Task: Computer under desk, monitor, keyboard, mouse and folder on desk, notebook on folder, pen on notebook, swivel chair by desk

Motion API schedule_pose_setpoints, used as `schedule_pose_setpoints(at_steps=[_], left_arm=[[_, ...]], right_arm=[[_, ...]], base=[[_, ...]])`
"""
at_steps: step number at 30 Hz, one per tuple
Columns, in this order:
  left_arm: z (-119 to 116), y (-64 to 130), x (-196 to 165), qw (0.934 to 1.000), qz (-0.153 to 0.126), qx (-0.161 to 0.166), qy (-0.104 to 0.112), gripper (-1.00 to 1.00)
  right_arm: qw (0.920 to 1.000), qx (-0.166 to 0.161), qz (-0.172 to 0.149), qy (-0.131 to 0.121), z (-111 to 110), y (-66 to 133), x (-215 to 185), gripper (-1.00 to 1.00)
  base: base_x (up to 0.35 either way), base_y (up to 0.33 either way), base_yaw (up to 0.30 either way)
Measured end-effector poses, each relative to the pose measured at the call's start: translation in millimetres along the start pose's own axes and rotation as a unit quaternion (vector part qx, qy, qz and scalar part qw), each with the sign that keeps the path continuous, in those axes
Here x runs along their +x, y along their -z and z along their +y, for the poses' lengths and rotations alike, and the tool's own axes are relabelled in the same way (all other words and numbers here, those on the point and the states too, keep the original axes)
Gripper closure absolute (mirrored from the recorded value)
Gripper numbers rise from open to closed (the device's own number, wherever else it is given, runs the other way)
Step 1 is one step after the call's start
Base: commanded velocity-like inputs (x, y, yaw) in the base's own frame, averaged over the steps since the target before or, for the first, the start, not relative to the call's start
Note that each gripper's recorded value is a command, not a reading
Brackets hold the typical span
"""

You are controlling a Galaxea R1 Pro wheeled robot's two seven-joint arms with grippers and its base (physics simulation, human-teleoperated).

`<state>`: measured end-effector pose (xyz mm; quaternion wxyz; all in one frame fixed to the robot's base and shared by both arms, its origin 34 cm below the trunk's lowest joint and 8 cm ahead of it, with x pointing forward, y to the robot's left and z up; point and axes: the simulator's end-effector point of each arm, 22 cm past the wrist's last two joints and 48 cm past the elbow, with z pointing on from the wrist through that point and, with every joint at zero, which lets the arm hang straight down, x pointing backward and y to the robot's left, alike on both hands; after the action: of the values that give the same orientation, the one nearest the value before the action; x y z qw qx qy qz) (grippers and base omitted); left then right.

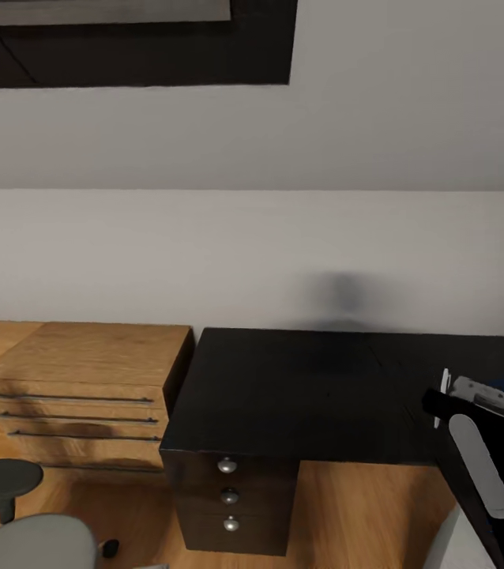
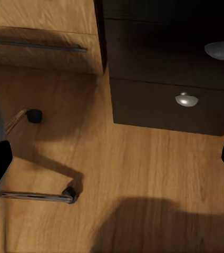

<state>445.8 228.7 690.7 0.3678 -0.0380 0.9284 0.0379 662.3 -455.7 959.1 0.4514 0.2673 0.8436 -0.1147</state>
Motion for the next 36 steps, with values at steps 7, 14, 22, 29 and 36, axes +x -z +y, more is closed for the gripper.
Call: schedule_pose_setpoints(at_steps=[7, 14, 22, 29, 36], left_arm=[[0.0, 0.4, -1.8, 1.0000, -0.003, 0.000, 0.000, -1.00], [-1.9, 1.2, -3.7, 1.0000, -0.005, 0.002, 0.000, -1.00], [-0.8, 1.5, -5.0, 1.0000, -0.007, 0.001, 0.001, -1.00], [-2.8, 2.4, -9.1, 0.9999, -0.012, 0.003, 0.001, -1.00], [-3.6, 3.0, -16.7, 0.9996, -0.029, 0.004, 0.005, -1.00]], right_arm=[[0.9982, -0.017, 0.032, 0.047, -20.1, -13.0, 4.5, 1.00], [0.9969, -0.007, 0.044, 0.064, -45.1, -23.0, 4.1, 1.00], [0.9959, 0.015, 0.061, 0.066, -69.4, -33.2, 12.3, 1.00], [0.9969, 0.024, 0.052, 0.054, -77.8, -39.7, 13.2, 1.00], [0.9981, 0.029, 0.032, 0.044, -76.5, -50.2, 18.4, 1.00]], base=[[0.000, 0.000, -0.265], [0.000, 0.000, -0.265], [0.000, 0.000, -0.265], [0.000, 0.000, -0.266], [0.000, 0.000, -0.077]])
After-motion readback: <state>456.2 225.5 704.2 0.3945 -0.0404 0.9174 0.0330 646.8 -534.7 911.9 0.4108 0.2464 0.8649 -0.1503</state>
